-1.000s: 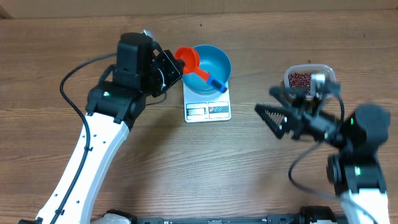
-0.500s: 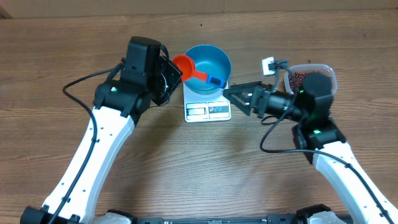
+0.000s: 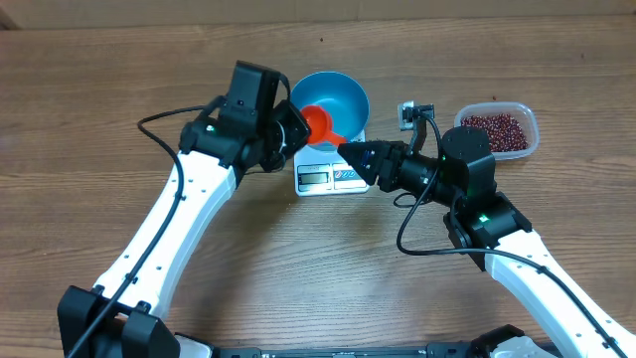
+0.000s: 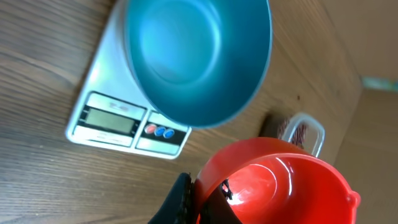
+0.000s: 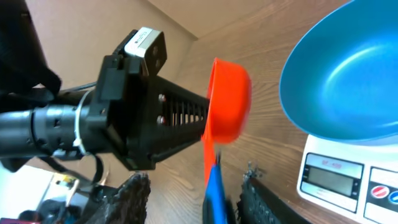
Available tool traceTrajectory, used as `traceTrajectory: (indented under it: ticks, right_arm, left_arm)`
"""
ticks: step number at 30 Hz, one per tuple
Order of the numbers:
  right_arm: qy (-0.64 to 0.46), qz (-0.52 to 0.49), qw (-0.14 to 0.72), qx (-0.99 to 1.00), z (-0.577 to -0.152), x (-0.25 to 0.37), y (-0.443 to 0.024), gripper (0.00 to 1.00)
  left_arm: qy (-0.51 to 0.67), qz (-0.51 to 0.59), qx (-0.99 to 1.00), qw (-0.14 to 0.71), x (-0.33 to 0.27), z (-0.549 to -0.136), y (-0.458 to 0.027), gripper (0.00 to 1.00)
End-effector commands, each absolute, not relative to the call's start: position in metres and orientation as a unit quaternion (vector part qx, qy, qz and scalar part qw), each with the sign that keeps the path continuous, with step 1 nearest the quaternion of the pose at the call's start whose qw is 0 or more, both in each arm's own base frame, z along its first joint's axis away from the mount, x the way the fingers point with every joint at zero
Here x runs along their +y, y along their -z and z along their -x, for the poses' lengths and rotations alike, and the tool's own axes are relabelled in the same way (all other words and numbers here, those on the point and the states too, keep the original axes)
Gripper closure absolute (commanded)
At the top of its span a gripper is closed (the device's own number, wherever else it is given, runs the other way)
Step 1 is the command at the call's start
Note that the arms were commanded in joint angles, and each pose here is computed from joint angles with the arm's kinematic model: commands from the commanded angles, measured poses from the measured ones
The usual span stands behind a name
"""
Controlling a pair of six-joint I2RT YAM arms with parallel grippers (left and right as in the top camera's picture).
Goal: Scoop item into bowl and weigh 150g on scale
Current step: 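Grasp the scoop's blue handle with the right gripper from the left gripper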
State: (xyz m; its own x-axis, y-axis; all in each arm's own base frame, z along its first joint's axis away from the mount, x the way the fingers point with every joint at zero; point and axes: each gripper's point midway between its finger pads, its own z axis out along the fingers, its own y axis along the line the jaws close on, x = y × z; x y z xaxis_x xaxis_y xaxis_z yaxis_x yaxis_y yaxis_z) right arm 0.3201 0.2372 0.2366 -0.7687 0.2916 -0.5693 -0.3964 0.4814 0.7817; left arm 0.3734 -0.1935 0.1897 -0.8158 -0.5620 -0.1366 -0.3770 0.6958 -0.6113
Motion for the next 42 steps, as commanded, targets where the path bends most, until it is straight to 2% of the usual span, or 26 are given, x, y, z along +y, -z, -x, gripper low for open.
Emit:
traceTrajectory:
  ticks: [1, 5, 13, 16, 28, 32, 37, 42]
  right_arm:
    - [-0.503, 0.024, 0.349, 0.79, -0.326, 0.237, -0.241, 0.6]
    - [-0.504, 0.012, 0.347, 0.791, -0.328, 0.236, -0.24, 0.69]
    - [-0.507, 0.002, 0.342, 0.792, -0.328, 0.235, -0.24, 0.8]
    - [-0.506, -0.028, 0.33, 0.796, -0.33, 0.233, -0.236, 0.8]
    - [-0.507, -0.028, 0.325, 0.798, -0.329, 0.233, -0.235, 0.8]
    - [-0.507, -0.028, 0.325, 0.798, -0.329, 0.233, -0.235, 0.85]
    - [-0.506, -0.028, 0.326, 0.798, -0.329, 0.233, -0.235, 0.96]
    - [-0.506, -0.028, 0.326, 0.798, -0.329, 0.233, -0.235, 0.96]
  left_arm:
    - [0.303, 0.217, 0.915, 0.154, -0.211, -0.366, -0.193, 0.96]
    - [0.308, 0.234, 0.911, 0.141, -0.219, -0.361, -0.193, 0.96]
    - [0.307, 0.259, 0.905, 0.137, -0.22, -0.36, -0.192, 0.96]
    - [0.298, 0.286, 0.899, 0.144, -0.215, -0.364, -0.191, 0.96]
    - [0.295, 0.268, 0.904, 0.156, -0.214, -0.367, -0.192, 0.96]
    - [0.295, 0.268, 0.904, 0.156, -0.214, -0.367, -0.192, 0.96]
    - [0.295, 0.268, 0.904, 0.156, -0.214, -0.367, -0.192, 0.96]
    - [0.295, 0.268, 0.904, 0.156, -0.214, -0.367, -0.192, 0.95]
